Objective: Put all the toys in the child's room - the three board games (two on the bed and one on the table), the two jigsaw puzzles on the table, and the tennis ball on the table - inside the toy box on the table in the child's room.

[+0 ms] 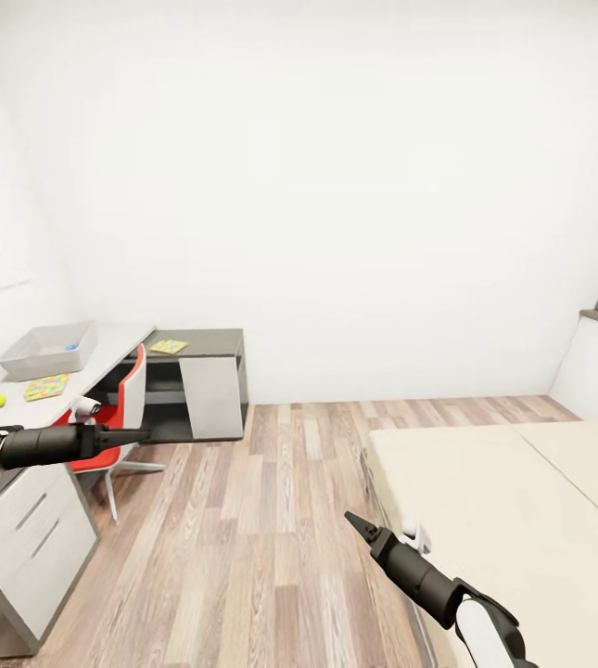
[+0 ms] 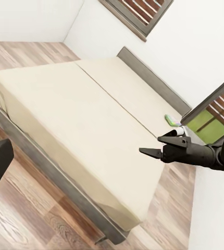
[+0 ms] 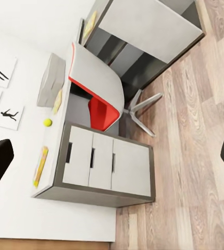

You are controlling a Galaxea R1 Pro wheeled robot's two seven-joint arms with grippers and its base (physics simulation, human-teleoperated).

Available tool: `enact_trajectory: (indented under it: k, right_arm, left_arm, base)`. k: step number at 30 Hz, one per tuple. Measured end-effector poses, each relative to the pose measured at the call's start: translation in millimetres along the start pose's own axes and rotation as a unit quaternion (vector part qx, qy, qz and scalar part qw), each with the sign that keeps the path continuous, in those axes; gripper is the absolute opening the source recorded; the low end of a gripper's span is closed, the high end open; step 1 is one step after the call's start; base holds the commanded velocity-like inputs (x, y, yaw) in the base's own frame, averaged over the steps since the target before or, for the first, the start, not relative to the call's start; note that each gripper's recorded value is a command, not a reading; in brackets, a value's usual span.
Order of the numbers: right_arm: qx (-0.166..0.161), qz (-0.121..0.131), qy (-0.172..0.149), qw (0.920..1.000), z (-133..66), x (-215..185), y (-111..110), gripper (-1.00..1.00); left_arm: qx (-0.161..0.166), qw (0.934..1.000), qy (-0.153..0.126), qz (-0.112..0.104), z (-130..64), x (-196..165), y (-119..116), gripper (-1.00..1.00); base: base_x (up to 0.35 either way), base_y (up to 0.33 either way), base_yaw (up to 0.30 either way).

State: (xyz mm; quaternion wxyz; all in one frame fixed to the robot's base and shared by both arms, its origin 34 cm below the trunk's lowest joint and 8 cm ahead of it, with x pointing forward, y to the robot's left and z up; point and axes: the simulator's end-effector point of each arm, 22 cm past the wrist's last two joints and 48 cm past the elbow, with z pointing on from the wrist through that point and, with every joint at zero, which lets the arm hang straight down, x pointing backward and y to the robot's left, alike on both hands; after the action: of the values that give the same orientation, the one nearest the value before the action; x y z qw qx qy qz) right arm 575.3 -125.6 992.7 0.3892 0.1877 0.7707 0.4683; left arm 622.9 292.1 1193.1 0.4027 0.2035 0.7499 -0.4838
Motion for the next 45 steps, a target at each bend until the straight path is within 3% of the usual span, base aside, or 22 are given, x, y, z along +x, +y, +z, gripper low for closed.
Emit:
enact_trajectory:
  k: [45]
  right_arm:
    - [0.0,0.002,0.0,1.0,0.5,0.8,0.3,1.0]
  left_arm:
    - [0.0,1.0,-0.001,0.0,-0.1,-0.2,-0.2,1.0]
  base:
    - [-0.028,-0.028,0.001]
